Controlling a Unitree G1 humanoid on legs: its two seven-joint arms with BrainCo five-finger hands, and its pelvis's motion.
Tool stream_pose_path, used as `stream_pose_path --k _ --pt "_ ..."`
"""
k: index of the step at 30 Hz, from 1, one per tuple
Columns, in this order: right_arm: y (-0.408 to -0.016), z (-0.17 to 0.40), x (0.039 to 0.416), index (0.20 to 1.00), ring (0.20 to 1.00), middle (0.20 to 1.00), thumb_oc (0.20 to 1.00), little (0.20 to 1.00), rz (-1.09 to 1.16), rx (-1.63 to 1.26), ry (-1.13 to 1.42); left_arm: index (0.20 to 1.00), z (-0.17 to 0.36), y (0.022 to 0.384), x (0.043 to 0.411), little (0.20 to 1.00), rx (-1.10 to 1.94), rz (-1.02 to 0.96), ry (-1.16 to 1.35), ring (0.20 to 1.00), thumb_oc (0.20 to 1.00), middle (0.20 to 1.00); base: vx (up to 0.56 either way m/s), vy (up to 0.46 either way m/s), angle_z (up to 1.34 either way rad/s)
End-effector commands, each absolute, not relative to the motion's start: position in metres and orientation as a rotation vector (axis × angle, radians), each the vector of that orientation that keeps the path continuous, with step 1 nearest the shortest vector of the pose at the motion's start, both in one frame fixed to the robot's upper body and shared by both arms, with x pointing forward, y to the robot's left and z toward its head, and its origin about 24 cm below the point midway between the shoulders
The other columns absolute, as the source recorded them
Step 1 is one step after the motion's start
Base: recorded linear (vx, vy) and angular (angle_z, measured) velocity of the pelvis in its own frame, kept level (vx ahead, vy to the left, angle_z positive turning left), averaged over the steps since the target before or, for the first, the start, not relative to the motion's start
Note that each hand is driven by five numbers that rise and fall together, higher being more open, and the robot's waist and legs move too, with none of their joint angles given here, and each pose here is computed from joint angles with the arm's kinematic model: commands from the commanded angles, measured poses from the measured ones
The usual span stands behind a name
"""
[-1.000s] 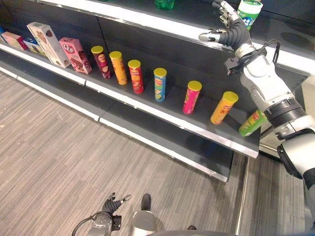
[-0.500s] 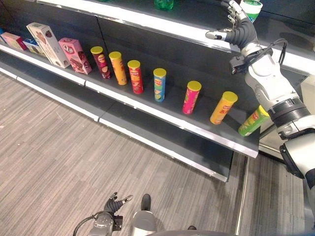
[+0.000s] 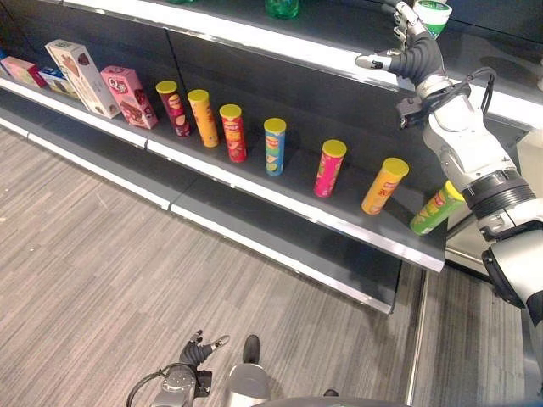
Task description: Put the goods on the table back onto the shelves and tidy them up.
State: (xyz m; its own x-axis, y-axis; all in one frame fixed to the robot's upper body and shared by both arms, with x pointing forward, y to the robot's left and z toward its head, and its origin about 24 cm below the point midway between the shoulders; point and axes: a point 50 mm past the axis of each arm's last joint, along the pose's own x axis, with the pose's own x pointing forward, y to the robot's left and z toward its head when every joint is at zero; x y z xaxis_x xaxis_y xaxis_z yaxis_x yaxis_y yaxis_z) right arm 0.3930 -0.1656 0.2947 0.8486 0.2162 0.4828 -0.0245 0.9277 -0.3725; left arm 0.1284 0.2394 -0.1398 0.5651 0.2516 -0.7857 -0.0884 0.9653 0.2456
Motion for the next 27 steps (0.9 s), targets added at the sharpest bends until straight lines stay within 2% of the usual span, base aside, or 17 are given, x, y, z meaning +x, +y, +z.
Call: stream_pose_path --k 1,21,27 --pt "-0.193 0.324 0.390 1.000 1.000 1.000 1.000 1.000 0.023 -0.391 -0.588 1.000 -0.131 0.239 0.150 1.000 0.223 0.155 0.880 1.000 1.000 1.000 0.00 0.000 0.00" --pt "-0.197 0.321 0.391 1.000 1.000 1.000 1.000 1.000 0.014 -0.405 -0.573 1.000 -0.131 0.239 0.150 1.000 0.216 0.157 0.875 1.000 1.000 1.000 0.00 0.000 0.00" --pt "-0.184 0.325 0.386 1.000 1.000 1.000 1.000 1.000 0.096 -0.441 -0.606 1.000 -0.130 0.239 0.152 1.000 0.220 0.153 0.870 1.000 1.000 1.000 0.00 0.000 0.00"
